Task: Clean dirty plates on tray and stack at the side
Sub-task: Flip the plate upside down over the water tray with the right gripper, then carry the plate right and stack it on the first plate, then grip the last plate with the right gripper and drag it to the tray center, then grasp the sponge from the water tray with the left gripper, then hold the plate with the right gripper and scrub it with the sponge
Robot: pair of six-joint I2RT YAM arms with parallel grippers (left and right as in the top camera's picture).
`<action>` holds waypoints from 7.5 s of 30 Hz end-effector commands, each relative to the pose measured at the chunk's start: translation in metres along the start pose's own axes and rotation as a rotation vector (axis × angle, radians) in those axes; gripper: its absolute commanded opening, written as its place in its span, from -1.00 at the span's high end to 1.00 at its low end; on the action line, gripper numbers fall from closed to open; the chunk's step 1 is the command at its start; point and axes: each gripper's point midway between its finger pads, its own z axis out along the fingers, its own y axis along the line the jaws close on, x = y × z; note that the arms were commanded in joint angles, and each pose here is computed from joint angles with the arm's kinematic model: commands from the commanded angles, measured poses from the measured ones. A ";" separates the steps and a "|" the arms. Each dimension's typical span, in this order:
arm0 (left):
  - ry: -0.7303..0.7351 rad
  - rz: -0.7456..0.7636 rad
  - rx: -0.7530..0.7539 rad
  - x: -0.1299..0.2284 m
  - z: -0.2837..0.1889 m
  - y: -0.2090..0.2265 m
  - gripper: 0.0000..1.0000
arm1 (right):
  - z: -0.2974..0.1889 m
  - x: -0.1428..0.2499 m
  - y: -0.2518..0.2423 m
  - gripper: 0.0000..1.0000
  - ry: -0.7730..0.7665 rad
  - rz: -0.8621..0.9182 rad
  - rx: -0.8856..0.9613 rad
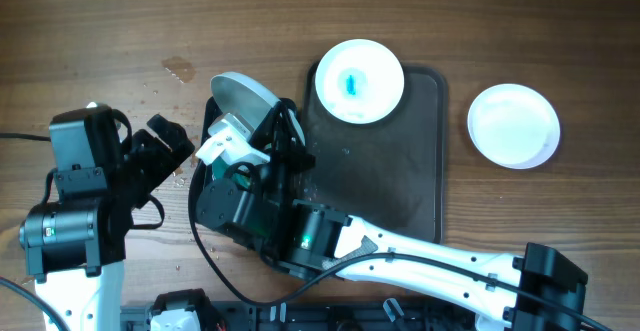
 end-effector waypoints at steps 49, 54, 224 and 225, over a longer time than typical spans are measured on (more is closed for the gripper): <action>-0.016 0.003 0.004 -0.005 -0.004 -0.001 -1.00 | 0.091 0.414 -0.202 -0.09 1.020 1.460 -0.180; -0.016 0.003 0.004 -0.005 -0.004 -0.001 -1.00 | 0.087 0.256 -0.182 -0.06 0.542 1.098 -0.588; 0.446 0.511 0.292 0.128 0.104 -0.177 0.92 | 0.084 0.366 0.060 0.60 1.075 0.859 -0.750; 0.458 0.513 0.295 0.137 0.110 -0.183 0.92 | 0.084 0.370 0.064 0.79 1.094 0.862 -0.748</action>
